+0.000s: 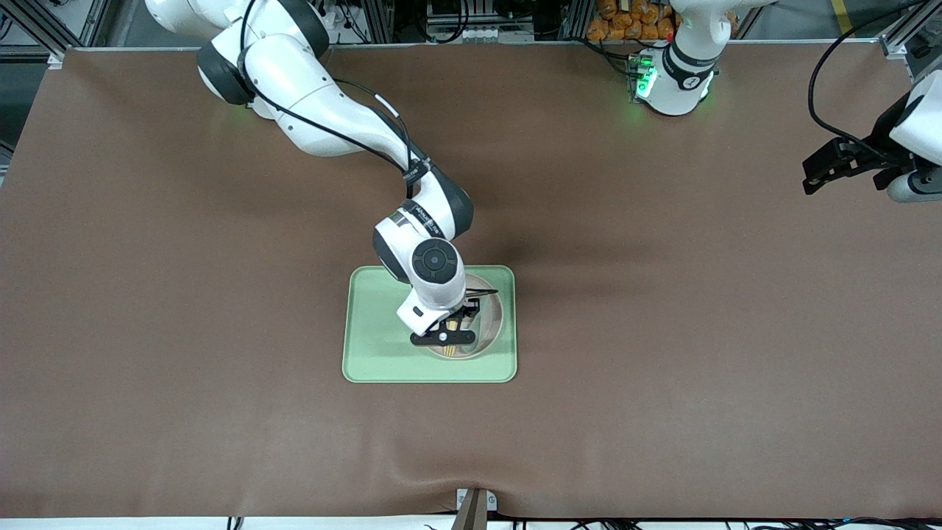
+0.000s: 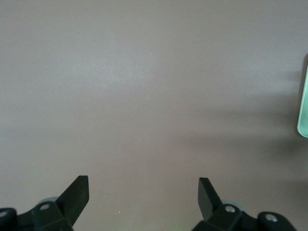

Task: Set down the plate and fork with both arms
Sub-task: 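Close the right gripper on the yellow fork's handle, then lift the fork off the plate and move it beside the plate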

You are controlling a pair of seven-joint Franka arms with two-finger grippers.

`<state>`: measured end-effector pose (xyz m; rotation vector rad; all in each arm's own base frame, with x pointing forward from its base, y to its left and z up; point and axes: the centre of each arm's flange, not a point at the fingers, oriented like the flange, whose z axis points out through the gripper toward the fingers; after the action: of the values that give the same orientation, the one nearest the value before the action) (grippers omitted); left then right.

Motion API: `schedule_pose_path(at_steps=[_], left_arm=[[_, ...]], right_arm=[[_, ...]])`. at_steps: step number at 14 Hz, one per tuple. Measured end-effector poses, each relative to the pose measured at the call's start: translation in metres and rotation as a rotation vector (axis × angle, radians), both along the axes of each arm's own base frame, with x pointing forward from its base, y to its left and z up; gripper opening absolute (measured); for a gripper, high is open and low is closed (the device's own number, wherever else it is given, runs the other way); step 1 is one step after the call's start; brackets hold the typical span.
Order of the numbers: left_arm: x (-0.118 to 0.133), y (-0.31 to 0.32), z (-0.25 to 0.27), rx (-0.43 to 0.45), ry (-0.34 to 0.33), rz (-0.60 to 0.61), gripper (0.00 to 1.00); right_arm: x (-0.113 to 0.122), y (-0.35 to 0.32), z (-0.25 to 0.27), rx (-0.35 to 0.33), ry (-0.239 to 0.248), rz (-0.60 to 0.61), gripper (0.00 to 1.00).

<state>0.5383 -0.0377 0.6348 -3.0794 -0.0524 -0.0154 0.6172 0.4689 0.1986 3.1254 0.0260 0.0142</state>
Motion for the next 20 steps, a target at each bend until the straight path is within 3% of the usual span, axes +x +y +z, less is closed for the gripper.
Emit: schedule_pose_path(at_steps=[1, 6, 7, 8, 16, 20], left_arm=[[0.000, 0.000, 0.000, 0.000, -0.001, 0.000, 1.00], [-0.002, 0.000, 0.002, 0.001, -0.003, 0.001, 1.00], [-0.002, 0.000, 0.002, 0.001, -0.002, 0.001, 1.00], [-0.002, 0.000, 0.001, 0.001, -0.001, 0.001, 1.00], [-0.002, 0.000, 0.002, 0.001, -0.002, 0.001, 1.00], [-0.002, 0.000, 0.002, 0.001, -0.003, 0.003, 1.00]], right_arm=[[0.000, 0.000, 0.000, 0.000, 0.001, -0.002, 0.35], [-0.002, -0.001, -0.006, -0.005, 0.007, -0.003, 0.33], [-0.002, -0.001, -0.006, -0.004, 0.006, -0.003, 0.21], [-0.002, -0.001, -0.006, -0.003, 0.005, -0.003, 0.17], [0.009, -0.007, 0.021, 0.021, 0.002, -0.036, 0.17], [0.037, -0.051, 0.044, 0.010, 0.015, -0.041, 0.17]])
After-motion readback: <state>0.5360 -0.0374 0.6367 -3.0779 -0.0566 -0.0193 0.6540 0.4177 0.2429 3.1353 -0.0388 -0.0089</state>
